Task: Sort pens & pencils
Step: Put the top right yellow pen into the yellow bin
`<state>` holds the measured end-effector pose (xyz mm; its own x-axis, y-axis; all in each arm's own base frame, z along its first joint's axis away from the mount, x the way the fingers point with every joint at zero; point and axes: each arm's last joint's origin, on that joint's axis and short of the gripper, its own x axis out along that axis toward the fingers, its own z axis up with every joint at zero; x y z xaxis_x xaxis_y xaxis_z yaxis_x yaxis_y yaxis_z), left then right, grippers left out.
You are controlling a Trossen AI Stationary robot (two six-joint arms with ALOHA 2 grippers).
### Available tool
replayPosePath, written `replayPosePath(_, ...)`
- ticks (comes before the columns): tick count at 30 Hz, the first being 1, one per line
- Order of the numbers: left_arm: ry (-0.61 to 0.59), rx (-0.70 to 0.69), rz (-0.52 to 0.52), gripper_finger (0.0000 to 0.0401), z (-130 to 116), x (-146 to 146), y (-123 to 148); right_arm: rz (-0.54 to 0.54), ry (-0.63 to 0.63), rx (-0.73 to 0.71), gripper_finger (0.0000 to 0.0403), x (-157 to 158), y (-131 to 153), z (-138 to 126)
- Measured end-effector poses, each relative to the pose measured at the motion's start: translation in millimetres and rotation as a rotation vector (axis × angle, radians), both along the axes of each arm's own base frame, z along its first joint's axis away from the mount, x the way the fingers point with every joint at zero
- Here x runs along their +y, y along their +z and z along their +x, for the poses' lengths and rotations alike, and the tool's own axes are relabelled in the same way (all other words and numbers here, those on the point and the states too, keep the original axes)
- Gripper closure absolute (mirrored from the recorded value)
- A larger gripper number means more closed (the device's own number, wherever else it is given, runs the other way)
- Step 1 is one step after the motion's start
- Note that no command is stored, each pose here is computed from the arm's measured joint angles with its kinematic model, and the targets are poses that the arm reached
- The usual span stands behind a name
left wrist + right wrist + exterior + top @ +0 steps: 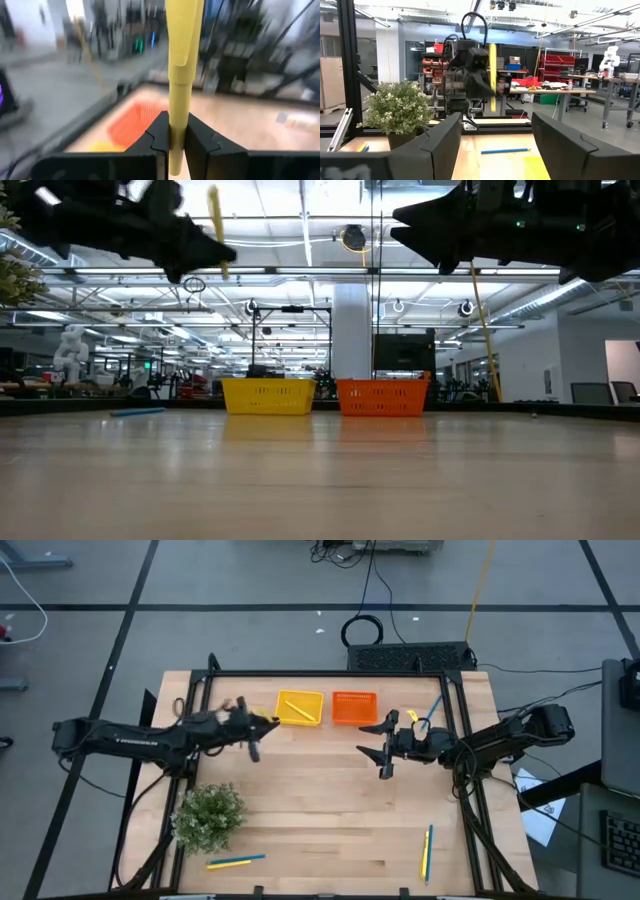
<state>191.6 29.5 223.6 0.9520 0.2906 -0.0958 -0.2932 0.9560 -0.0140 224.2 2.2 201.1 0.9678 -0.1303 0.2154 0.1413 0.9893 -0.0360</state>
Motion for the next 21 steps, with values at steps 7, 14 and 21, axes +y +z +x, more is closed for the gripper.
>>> replayPosePath(7, 0.195, 0.424, -0.051, 0.0369, 54, 31, -9, 0.008, -0.010, 0.001, 0.0172, -3, 0, 0)
replayPosePath(14, 0.220, 0.713, -0.085, 0.0369, 94, 93, -10, 0.008, -0.010, 0.018, 0.0172, -3, -2, 0)
replayPosePath(21, 0.157, 1.018, -0.126, 0.0369, 113, 127, -30, 0.007, -0.010, 0.021, 0.0172, -3, -2, 1)
